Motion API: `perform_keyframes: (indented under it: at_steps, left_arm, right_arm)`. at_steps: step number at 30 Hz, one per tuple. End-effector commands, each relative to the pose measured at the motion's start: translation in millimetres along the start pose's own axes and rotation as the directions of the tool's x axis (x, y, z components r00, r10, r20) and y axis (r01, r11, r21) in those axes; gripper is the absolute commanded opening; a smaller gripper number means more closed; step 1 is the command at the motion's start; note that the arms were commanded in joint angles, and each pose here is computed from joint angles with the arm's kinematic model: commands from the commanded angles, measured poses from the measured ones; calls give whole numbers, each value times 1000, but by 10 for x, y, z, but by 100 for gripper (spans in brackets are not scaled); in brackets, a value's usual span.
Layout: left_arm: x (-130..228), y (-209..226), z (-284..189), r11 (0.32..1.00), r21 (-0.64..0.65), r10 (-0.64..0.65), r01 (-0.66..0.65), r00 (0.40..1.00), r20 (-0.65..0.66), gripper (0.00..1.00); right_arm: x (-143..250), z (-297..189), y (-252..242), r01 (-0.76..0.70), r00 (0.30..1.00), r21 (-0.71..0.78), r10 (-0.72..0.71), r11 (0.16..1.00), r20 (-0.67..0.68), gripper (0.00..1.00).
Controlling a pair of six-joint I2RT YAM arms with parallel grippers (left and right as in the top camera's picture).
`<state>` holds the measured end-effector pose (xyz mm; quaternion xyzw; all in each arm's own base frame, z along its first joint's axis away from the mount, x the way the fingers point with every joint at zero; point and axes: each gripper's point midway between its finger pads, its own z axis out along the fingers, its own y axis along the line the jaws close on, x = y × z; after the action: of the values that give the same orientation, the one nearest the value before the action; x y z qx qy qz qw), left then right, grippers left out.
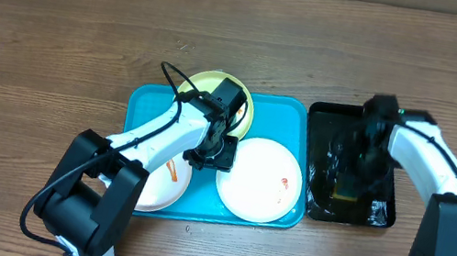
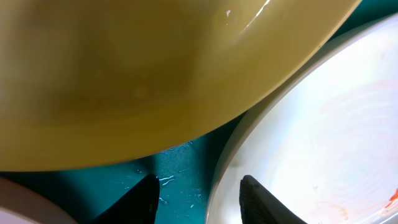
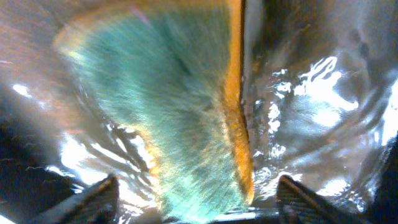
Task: Clean dirty plates on tray and stack at the side
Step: 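Reach the right gripper into the black tray and grasp the sponge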
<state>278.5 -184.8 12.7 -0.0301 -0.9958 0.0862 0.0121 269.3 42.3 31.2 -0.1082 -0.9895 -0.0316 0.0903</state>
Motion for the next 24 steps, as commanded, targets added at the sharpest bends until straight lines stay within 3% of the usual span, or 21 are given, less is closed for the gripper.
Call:
perform_keyframes:
  at_steps: [1, 11, 18, 20, 21, 22, 23, 24]
  left_arm:
    - [-59, -43, -19, 1000, 17, 3, -3, 1000, 7, 45]
    - [-59, -43, -19, 1000, 17, 3, -3, 1000, 7, 45]
    - [-60, -44, -19, 1000, 17, 3, -3, 1000, 7, 45]
    - [-60, -43, -19, 1000, 16, 3, -3, 1000, 7, 45]
    - [-60, -43, -19, 1000, 16, 3, -4, 1000, 7, 45]
    - [-60, -43, -19, 1000, 16, 3, -3, 1000, 7, 45]
    - [-60, -43, -19, 1000, 16, 3, -3, 1000, 7, 45]
    - [-61, -43, -19, 1000, 17, 3, -3, 1000, 8, 46]
  right_arm:
    - [-251, -249, 112, 11, 996, -30, -9, 999, 94, 85]
    - [-438, -98, 91, 17, 983, -19, -13, 1000, 184, 85]
    - [-471, 186, 78, 22, 974, -36, -13, 999, 227, 76]
    - [-472, 231, 73, 23, 972, -38, -14, 999, 234, 63]
    - [-482, 229, 77, 24, 971, -39, -14, 999, 238, 42]
    - [-500, 220, 84, 25, 969, -41, -14, 999, 245, 12]
    - [-520, 199, 93, 26, 968, -44, -14, 999, 251, 4]
    - [-550, 158, 107, 27, 966, -46, -14, 999, 258, 4]
